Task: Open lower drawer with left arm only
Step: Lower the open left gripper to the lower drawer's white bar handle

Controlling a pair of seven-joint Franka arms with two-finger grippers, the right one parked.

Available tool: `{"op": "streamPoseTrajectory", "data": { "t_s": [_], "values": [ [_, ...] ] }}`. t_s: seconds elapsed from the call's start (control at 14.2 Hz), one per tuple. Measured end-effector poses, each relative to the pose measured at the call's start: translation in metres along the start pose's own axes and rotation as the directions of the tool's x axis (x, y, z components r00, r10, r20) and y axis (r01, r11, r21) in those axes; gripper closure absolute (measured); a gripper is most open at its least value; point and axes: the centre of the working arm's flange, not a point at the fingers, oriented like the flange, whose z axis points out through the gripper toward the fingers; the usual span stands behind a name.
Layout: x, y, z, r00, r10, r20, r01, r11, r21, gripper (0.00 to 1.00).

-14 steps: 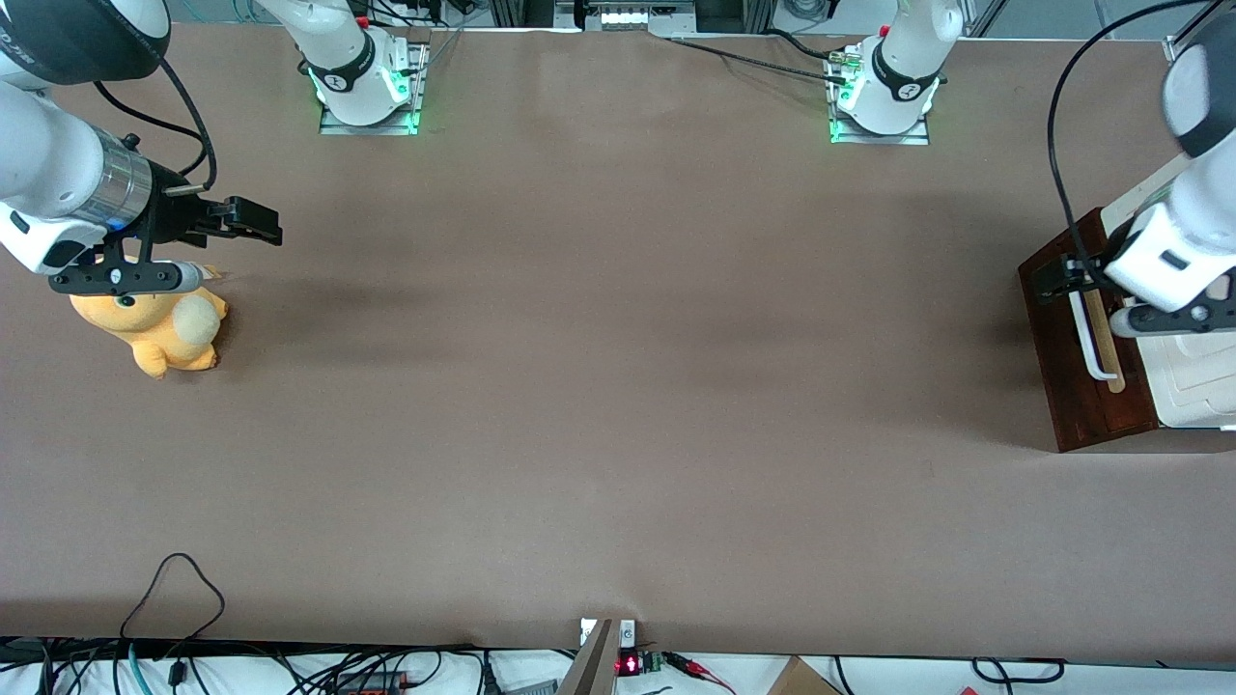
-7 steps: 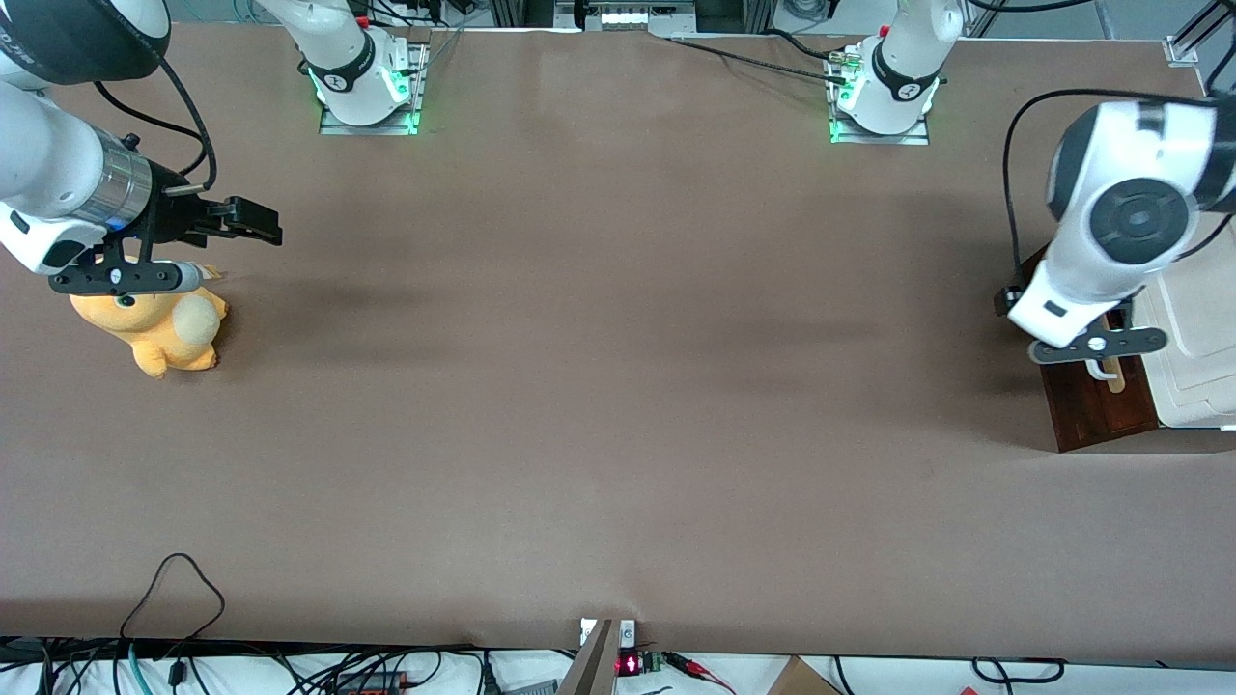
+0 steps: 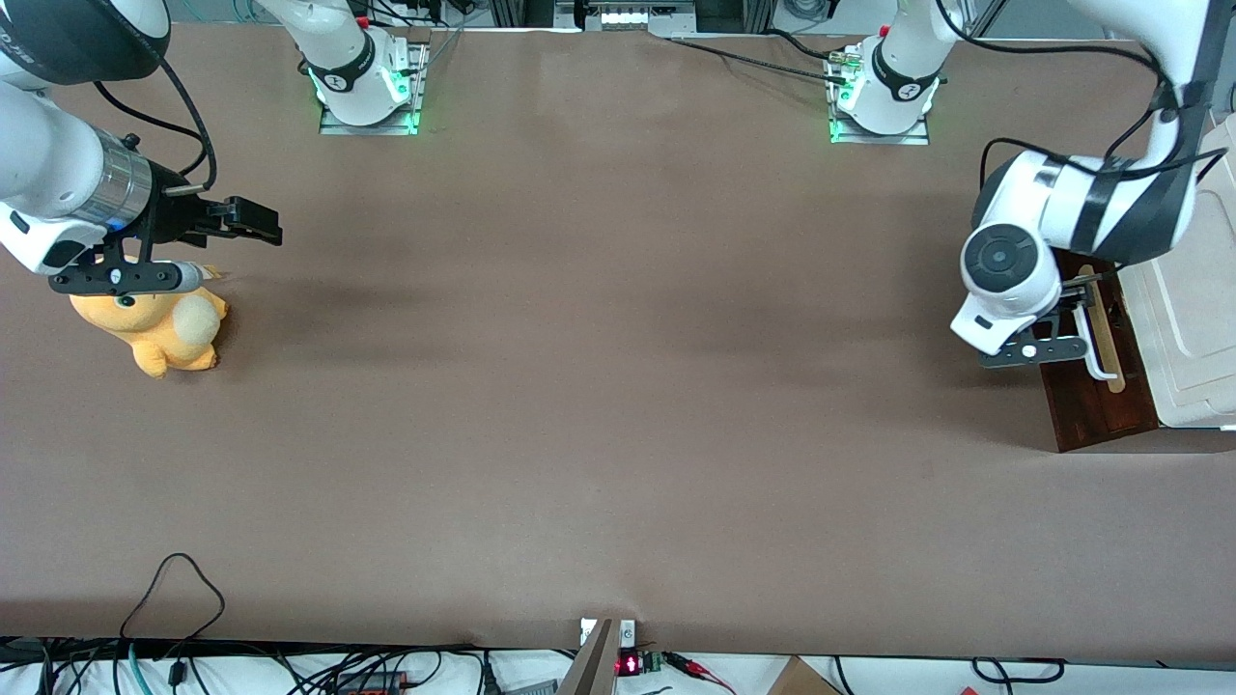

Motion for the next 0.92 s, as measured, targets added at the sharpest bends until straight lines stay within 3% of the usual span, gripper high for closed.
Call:
{"op": "streamPoseTrajectory", "data": {
  "t_s": [0.28, 0.49, 0.7, 0.92],
  "values": [
    [-0.006, 0.013, 0.031, 0.998, 0.061, -0.016, -0.058, 0.988, 0.143, 0.05],
    [-0.015, 0.017, 0.057, 0.997, 0.082, -0.005, -0.077, 0.956, 0.283, 0.07],
    [-0.021, 0.018, 0.070, 0.996, 0.087, 0.011, -0.085, 0.932, 0.351, 0.07],
    [-0.025, 0.020, 0.080, 0.993, 0.113, -0.026, -0.091, 0.897, 0.432, 0.08]
  ]
}}
